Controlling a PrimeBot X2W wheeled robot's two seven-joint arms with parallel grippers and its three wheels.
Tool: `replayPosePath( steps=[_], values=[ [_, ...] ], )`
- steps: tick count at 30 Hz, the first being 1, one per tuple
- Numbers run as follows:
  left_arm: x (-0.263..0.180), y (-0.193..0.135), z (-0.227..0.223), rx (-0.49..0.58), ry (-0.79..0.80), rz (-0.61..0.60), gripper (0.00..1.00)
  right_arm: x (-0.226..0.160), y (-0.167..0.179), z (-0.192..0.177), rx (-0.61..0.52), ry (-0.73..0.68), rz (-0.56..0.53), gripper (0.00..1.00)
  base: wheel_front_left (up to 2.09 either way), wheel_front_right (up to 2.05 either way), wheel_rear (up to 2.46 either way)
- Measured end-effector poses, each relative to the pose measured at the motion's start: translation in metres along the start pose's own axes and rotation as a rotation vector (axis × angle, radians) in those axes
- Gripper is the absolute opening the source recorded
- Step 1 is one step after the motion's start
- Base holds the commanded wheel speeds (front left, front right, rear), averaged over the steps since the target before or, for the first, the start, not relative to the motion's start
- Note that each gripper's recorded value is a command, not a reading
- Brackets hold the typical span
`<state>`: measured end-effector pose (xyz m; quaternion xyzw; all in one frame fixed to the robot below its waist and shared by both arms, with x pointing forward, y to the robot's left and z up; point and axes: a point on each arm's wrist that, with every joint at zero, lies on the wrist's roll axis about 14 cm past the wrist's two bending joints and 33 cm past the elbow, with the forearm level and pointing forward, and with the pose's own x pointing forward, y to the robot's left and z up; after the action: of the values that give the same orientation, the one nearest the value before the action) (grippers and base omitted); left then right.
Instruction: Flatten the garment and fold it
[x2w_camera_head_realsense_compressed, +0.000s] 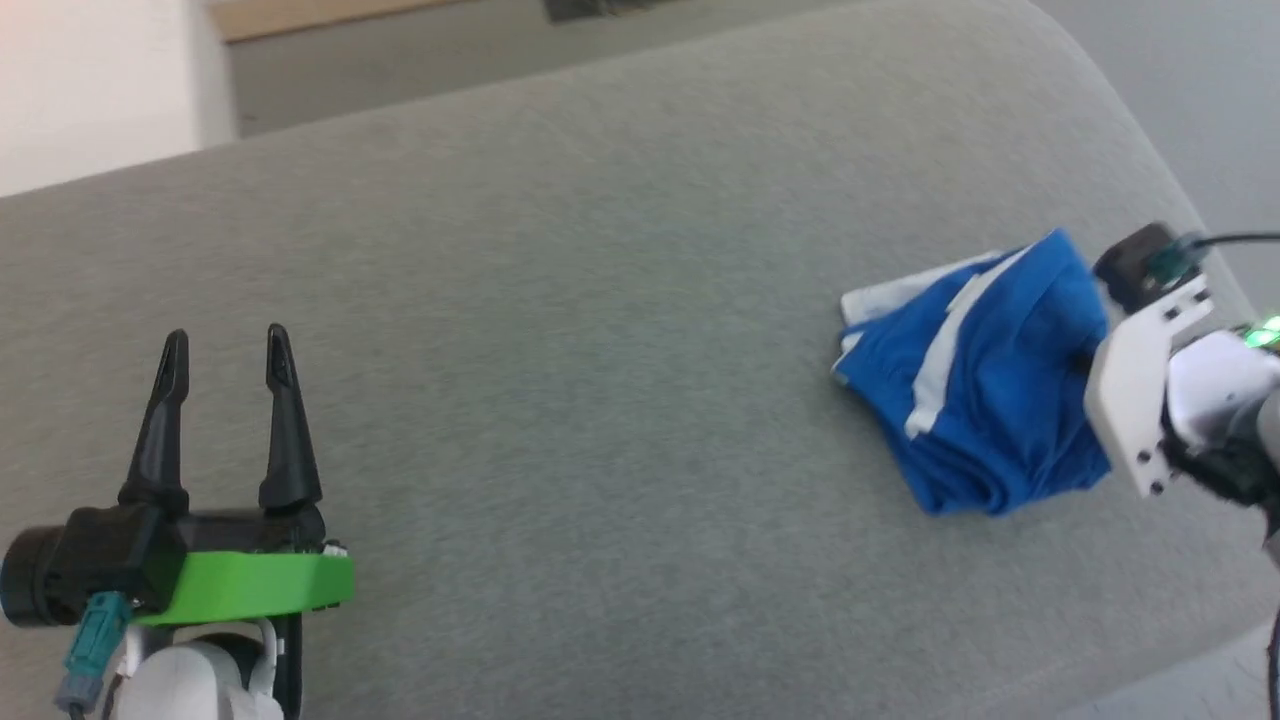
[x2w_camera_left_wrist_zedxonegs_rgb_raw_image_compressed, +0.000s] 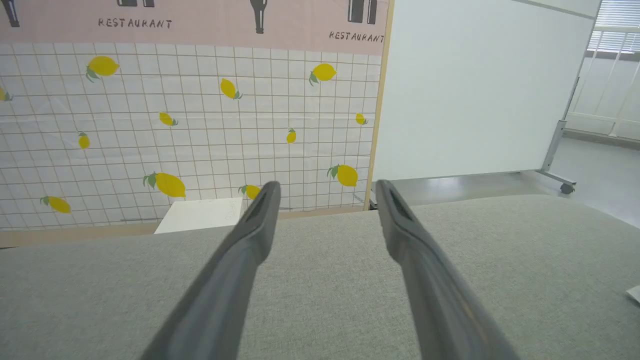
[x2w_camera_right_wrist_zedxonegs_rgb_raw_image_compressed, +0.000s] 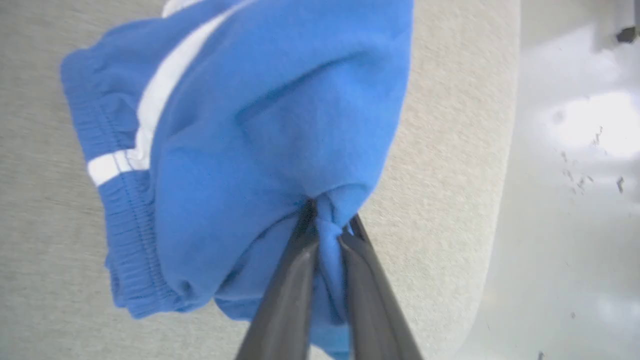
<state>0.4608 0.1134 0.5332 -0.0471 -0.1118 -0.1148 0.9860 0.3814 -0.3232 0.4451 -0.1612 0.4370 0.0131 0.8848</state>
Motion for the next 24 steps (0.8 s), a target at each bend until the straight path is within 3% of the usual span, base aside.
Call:
replayPosePath(
  steps=[9, 18, 19, 20, 24],
  values=[
    [0.025, -0.011, -0.048, 0.008, 0.097, -0.084, 1.0, 0.018, -0.071, -0.037, 0.129, 0.107, -0.178, 0.0, 0.0, 0.0, 0.0],
    [0.033, -0.012, -0.085, -0.002, 0.173, -0.11, 1.0, 0.037, -0.116, -0.049, 0.207, 0.142, -0.329, 0.01, 0.0, 0.0, 0.0],
    [0.033, -0.011, -0.087, -0.002, 0.177, -0.11, 1.0, 0.039, -0.119, -0.048, 0.215, 0.136, -0.34, 0.39, 0.0, 0.0, 0.0],
    [0.033, -0.01, -0.089, -0.001, 0.18, -0.11, 1.0, 0.041, -0.122, -0.047, 0.22, 0.128, -0.353, 1.0, 0.0, 0.0, 0.0],
    [0.033, -0.006, -0.094, 0.005, 0.192, -0.105, 1.0, 0.043, -0.135, -0.038, 0.222, 0.103, -0.403, 1.0, 0.0, 0.0, 0.0]
  ],
)
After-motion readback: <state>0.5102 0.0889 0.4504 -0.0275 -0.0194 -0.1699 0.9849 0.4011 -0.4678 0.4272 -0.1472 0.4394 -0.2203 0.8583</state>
